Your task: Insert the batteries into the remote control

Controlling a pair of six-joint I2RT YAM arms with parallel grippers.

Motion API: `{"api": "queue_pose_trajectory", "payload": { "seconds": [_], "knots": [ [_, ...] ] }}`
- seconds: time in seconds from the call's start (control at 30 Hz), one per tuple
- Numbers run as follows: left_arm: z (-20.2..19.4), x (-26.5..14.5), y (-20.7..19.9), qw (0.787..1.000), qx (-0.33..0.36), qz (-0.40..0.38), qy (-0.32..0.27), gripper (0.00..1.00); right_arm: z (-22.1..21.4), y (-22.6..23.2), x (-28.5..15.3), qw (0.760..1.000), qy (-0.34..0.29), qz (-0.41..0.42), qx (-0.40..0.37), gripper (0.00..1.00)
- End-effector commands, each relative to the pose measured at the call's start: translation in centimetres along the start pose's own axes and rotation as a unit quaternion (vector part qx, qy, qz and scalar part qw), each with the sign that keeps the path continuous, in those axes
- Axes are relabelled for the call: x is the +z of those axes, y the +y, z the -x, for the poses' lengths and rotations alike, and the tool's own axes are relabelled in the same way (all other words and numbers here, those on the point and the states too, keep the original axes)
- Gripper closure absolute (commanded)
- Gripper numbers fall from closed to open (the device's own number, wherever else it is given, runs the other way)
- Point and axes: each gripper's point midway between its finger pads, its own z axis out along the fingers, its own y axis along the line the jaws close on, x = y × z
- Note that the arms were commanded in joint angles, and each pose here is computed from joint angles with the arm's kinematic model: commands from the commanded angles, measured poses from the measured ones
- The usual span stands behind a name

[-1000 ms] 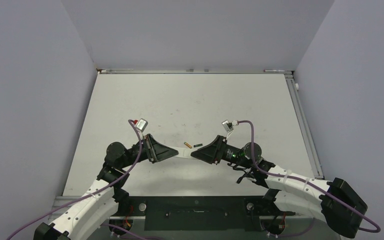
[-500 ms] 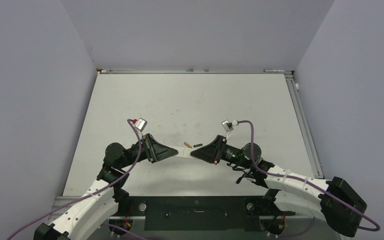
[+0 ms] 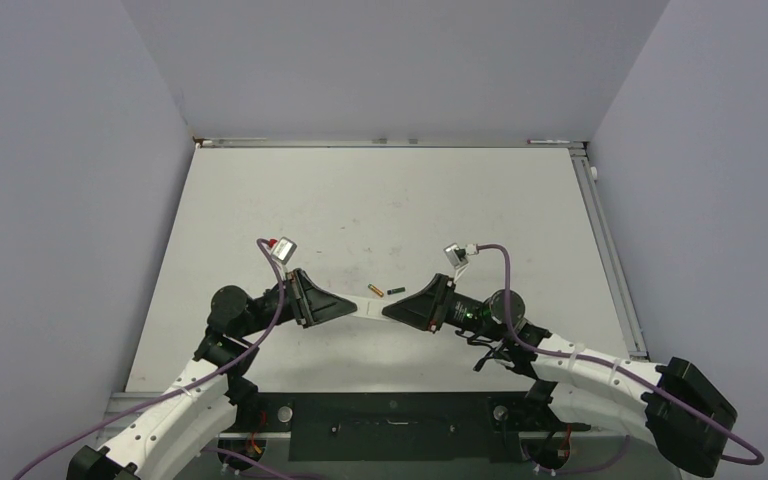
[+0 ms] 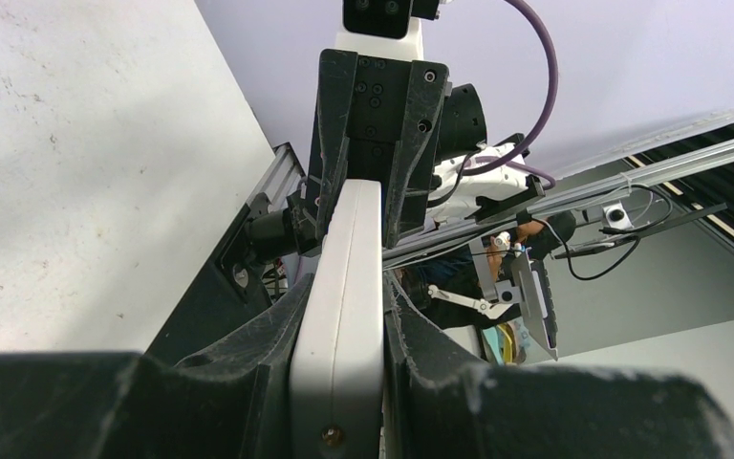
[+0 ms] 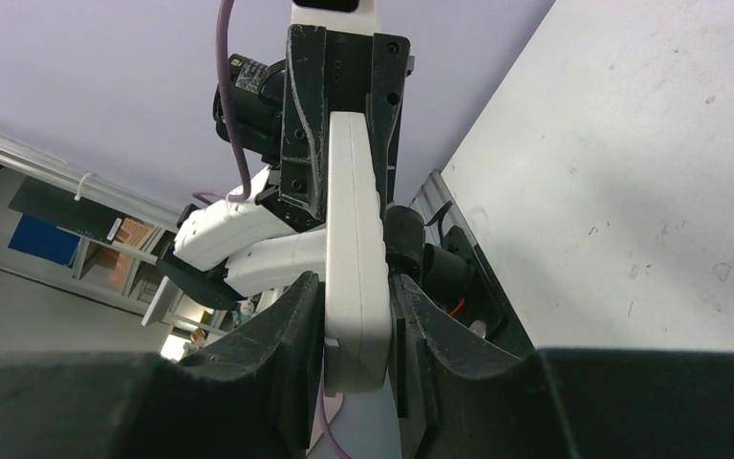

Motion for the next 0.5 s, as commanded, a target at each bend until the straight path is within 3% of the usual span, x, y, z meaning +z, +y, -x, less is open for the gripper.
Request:
{"api": "queue_pose_trajectory", "payload": {
  "seconds": [0.0,0.47],
  "knots": [
    [0.64,-0.01,-0.78,1.0,0.019,-0.013,-0.014,1.0,1.15,1.82,-0.35,0.999,-0.028,0.032,-0.026,0.88],
    [0.81,0.1,-1.04,1.0,0.022,-0.012,-0.013,1.0,1.08,1.7,-0.93,0.999,-0.03,0.021,-0.03,0.84]
  ]
}}
